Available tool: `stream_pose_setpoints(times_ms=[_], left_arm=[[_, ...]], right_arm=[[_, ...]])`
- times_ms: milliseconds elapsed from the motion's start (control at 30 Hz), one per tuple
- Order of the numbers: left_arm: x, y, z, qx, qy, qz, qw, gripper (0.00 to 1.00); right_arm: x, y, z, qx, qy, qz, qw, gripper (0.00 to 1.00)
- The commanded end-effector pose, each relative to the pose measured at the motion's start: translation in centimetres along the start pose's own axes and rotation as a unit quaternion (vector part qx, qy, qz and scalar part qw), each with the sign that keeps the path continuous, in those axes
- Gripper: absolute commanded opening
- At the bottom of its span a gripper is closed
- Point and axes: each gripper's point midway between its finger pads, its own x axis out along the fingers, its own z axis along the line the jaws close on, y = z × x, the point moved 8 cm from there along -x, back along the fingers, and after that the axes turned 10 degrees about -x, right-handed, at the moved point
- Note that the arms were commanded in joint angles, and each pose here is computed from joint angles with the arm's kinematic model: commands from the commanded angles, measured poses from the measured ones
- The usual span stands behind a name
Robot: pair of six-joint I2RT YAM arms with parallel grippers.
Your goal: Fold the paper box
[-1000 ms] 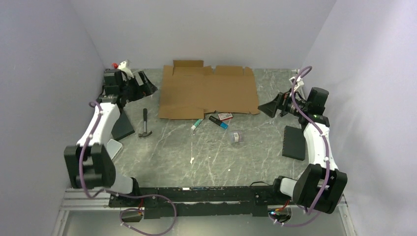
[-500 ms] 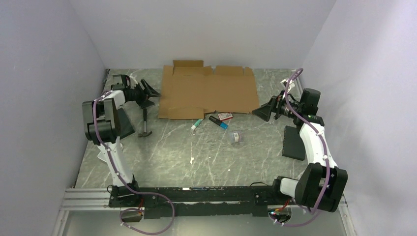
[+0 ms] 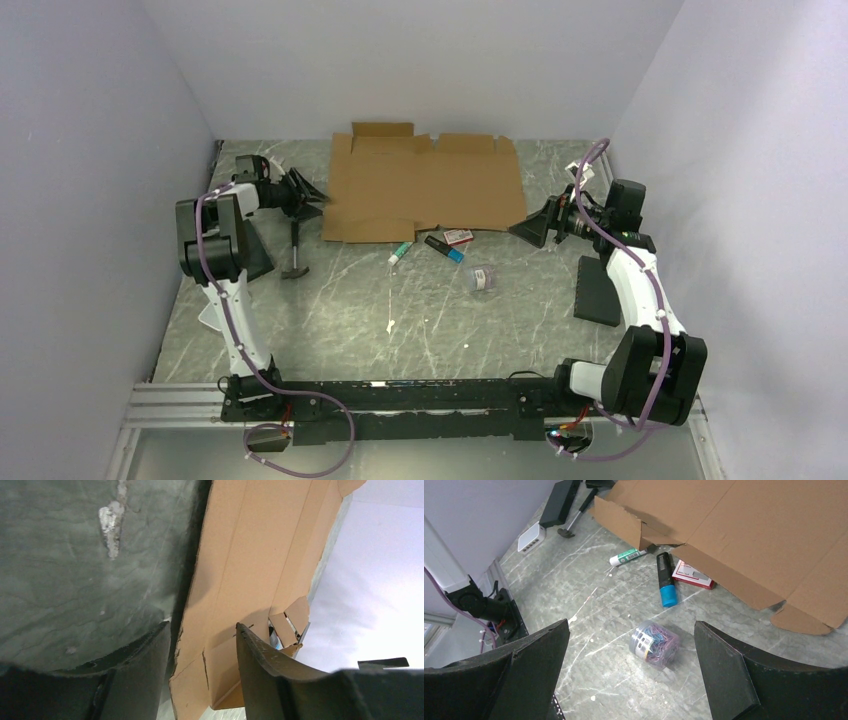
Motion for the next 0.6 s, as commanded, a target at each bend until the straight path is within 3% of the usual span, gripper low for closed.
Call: stream_pose_setpoints(times_ms=[0,567], left_arm=[[0.7,0.2,-1.2,0.011,0.020,0.021,1.000,0.54],[2.3,1.3,-0.7,0.007,0.031,0.054,0.998,0.41]], right_arm=[[0.0,-0.7,-0.1,-0.034,-0.005,-0.011,0.999,1.00],[0.1,-0.5,-0.2,-0.033,-0.003,-0.011,0.999,1.00]])
